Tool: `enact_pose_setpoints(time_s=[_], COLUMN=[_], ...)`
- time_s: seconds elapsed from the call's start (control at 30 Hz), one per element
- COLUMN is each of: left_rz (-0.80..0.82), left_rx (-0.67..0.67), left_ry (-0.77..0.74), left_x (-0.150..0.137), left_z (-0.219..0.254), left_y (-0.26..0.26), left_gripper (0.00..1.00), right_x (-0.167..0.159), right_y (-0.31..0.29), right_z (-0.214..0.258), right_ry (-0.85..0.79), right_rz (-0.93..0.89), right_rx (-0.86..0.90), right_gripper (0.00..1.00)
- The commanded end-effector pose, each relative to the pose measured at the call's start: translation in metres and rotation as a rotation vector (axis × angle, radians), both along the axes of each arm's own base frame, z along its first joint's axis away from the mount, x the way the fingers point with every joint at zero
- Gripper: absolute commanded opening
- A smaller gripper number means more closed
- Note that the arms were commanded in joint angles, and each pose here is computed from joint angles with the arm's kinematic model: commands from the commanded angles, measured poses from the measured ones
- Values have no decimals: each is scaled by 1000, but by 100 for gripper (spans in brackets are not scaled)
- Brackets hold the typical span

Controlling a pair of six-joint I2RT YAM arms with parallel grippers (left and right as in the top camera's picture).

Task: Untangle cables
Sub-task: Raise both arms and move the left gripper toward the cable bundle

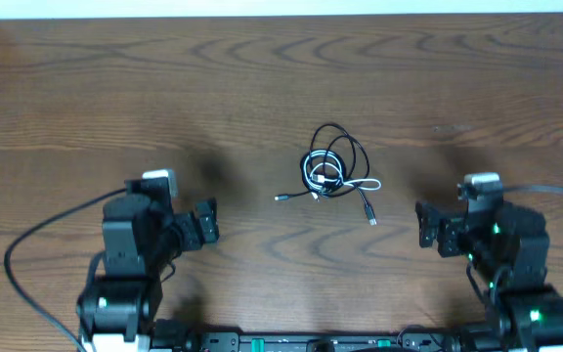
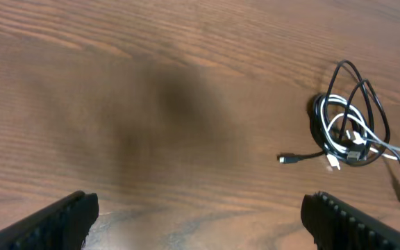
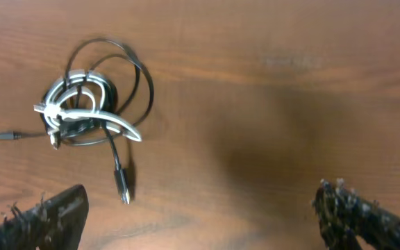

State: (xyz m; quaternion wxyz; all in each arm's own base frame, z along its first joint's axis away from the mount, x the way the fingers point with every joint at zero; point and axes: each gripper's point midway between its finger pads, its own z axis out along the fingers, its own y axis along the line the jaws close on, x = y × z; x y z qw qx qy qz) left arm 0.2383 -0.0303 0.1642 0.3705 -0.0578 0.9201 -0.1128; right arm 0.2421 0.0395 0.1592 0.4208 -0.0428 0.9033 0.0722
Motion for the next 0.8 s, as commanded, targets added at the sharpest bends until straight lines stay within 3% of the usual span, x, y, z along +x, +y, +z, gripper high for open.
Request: enact_pose_setpoints(time_s=[0.0, 0.17, 0.27, 0.5, 0.77], left_rz=[-5, 4, 7, 6, -49], left_rx=[-22, -10, -9, -35, -134], left_ry=[132, 406, 426, 367, 86], left_x=[-3, -34, -36, -22, 41], left_z=[16, 32, 32, 38, 76], left_y=[-3, -1, 0, -4, -22], left_gripper=[98, 98, 98, 98, 98], right_x=[3, 10, 12, 10, 10], right_y=[2, 6, 14, 21, 21], right_z=[5, 10, 14, 14, 14], right_ry=[122, 266, 277, 283, 282], right_rz=[8, 69, 101, 128, 129], right_rx=[-10, -58, -23, 8, 8], right_gripper=[99, 99, 99, 99, 99])
